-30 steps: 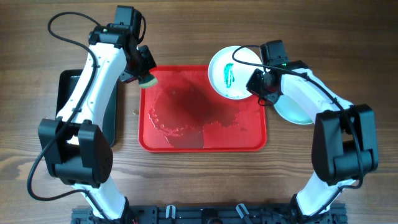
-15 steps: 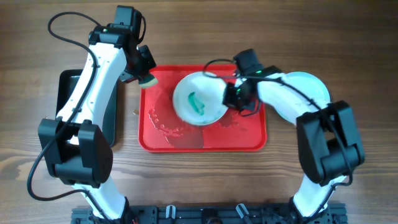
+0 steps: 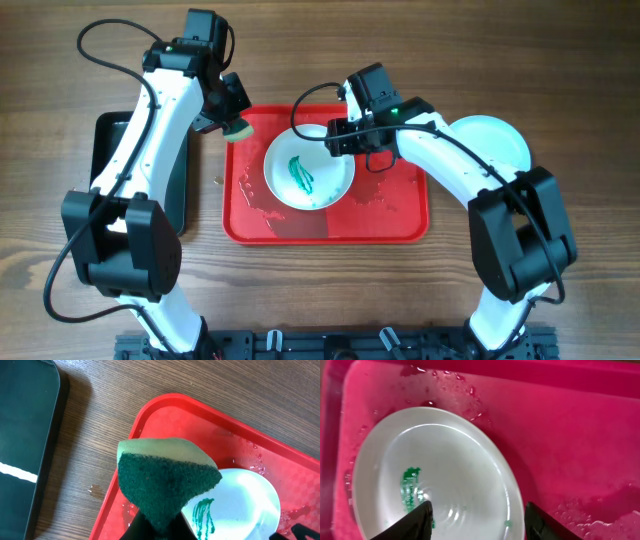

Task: Clean dirty plates on tray and stack at the side
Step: 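Lower the sponge in the left gripper onto the third plate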

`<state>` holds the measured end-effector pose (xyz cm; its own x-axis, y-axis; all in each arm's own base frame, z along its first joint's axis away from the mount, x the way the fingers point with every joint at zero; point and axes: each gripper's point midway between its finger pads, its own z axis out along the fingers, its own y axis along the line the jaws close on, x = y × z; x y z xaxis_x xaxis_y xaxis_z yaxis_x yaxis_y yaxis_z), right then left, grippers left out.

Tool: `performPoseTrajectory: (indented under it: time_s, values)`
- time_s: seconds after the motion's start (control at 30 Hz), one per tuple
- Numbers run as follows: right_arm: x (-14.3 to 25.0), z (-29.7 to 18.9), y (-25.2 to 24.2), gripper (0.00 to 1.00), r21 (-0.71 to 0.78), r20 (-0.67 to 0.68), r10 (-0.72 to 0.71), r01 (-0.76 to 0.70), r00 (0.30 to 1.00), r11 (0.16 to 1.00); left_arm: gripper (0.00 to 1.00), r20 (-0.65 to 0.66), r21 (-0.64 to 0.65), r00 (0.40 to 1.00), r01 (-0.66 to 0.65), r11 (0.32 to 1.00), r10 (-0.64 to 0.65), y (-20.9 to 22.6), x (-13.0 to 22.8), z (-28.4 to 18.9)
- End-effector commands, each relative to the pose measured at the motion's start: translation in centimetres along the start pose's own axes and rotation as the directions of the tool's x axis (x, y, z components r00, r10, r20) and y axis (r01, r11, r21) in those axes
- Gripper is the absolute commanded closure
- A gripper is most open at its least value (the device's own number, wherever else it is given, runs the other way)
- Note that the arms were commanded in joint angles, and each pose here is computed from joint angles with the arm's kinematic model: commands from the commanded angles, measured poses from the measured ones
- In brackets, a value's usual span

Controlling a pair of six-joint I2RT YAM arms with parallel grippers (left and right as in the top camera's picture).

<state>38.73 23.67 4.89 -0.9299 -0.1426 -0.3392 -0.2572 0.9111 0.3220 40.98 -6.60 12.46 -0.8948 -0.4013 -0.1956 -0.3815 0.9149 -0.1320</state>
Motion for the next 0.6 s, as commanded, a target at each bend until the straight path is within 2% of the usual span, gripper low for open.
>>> performPoseTrajectory:
  time_s: [0.0,0.1,0.2,0.33,0.47,0.57]
  values:
    - [1.3,2.6,-1.8,0.43,0.052,-0.068,-0.035,0.038,0.997,0.998,0.96,-0.007,0.009,1.000,-0.020,1.000,0.020,-0.1,0.2,-0.2]
    - [2.4,3.2,-2.1,0.49,0.059,-0.110,0.001,0.006,0.994,0.998,0.96,-0.007,0.009,1.000,-0.020,1.000,0.020,-0.1,0.2,-0.2]
    - [2.8,3.1,-2.2,0.65,0.068,-0.125,0.037,-0.029,0.991,0.997,0.96,-0.007,0.009,1.000,-0.020,1.000,0.020,-0.1,0.2,-0.2]
    - [4.2,3.2,-2.6,0.95,0.096,-0.159,0.153,-0.139,0.975,0.986,0.96,-0.007,0.009,1.000,-0.020,1.000,0.020,-0.1,0.2,-0.2]
    - [5.2,3.1,-2.5,0.96,0.124,-0.180,0.318,-0.299,0.931,0.946,0.96,-0.010,0.013,0.999,-0.046,0.999,0.046,-0.9,0.7,0.0]
    - [5.5,3.3,-1.5,0.96,0.085,-0.209,0.381,-0.372,0.901,0.924,0.96,-0.012,0.023,0.996,-0.087,0.996,0.088,-2.2,1.6,0.6]
